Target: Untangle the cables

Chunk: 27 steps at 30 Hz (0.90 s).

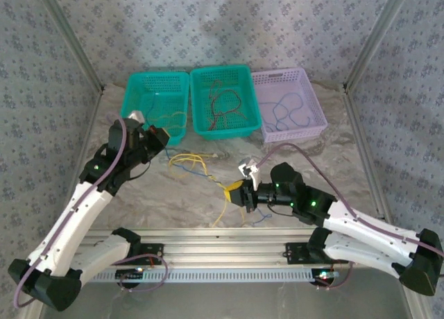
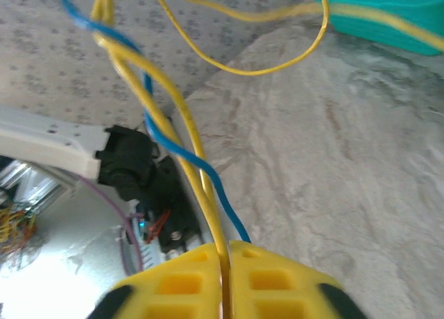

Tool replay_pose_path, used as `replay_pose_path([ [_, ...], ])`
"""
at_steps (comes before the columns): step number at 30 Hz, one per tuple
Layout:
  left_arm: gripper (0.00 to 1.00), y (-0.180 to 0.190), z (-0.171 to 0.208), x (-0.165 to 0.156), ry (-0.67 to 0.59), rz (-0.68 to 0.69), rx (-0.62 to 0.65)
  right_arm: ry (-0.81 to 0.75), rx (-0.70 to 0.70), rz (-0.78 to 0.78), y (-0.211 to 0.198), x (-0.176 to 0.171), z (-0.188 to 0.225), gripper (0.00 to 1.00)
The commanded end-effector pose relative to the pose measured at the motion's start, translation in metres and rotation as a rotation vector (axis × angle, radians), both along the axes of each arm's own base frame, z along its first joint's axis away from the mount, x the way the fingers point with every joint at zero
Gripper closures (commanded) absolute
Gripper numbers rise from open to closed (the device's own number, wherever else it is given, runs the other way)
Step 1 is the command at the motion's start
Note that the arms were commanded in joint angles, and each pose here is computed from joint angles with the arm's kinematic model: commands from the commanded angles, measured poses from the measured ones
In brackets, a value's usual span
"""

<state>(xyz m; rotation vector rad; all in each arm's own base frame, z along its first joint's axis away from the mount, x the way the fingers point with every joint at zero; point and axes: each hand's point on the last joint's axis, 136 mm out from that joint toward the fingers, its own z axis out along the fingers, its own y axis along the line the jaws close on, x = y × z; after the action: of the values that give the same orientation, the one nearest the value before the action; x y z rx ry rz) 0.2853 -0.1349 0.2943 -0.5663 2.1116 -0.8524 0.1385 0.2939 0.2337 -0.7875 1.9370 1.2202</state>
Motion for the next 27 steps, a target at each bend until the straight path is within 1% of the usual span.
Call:
replay_pose_path([
  [1, 1.00, 0.006, 0.000, -0.004, -0.015, 0.008, 0.016, -0.031, -0.033, -0.069, -0.010, 0.021, -0.002, 0.76],
  [3, 1.00, 0.007, -0.008, -0.005, 0.003, 0.014, 0.024, -0.016, -0.058, -0.116, -0.018, 0.034, -0.006, 0.62],
  [6, 1.00, 0.010, -0.019, -0.006, 0.024, 0.029, 0.031, 0.012, -0.066, -0.163, -0.028, 0.048, -0.010, 0.49],
  [7, 1.00, 0.009, -0.022, -0.006, 0.030, 0.029, 0.026, 0.021, -0.057, -0.170, -0.030, 0.050, -0.010, 0.48],
  [10, 1.00, 0.005, -0.032, -0.006, 0.043, 0.024, 0.016, 0.041, 0.000, -0.123, -0.020, 0.046, -0.005, 0.48],
  [14, 1.00, -0.001, -0.040, -0.003, 0.055, 0.017, 0.017, -0.017, 0.048, -0.008, 0.011, 0.030, 0.010, 0.46],
  [17, 1.00, -0.006, -0.041, -0.001, 0.058, 0.010, 0.027, -0.071, 0.043, 0.053, 0.034, 0.024, 0.019, 0.44],
  [19, 1.00, -0.007, -0.042, 0.002, 0.060, 0.019, 0.034, -0.072, 0.019, 0.097, 0.046, 0.022, 0.020, 0.44],
  [22, 1.00, -0.006, -0.042, 0.007, 0.055, 0.030, 0.051, -0.078, -0.014, 0.101, 0.057, 0.027, 0.013, 0.44],
  [26, 1.00, -0.005, -0.047, 0.018, 0.050, 0.048, 0.087, -0.063, 0.000, 0.118, 0.067, 0.030, 0.011, 0.46],
  [27, 1.00, -0.006, -0.048, 0.020, 0.050, 0.048, 0.089, -0.055, 0.006, 0.133, 0.071, 0.029, 0.011, 0.48],
])
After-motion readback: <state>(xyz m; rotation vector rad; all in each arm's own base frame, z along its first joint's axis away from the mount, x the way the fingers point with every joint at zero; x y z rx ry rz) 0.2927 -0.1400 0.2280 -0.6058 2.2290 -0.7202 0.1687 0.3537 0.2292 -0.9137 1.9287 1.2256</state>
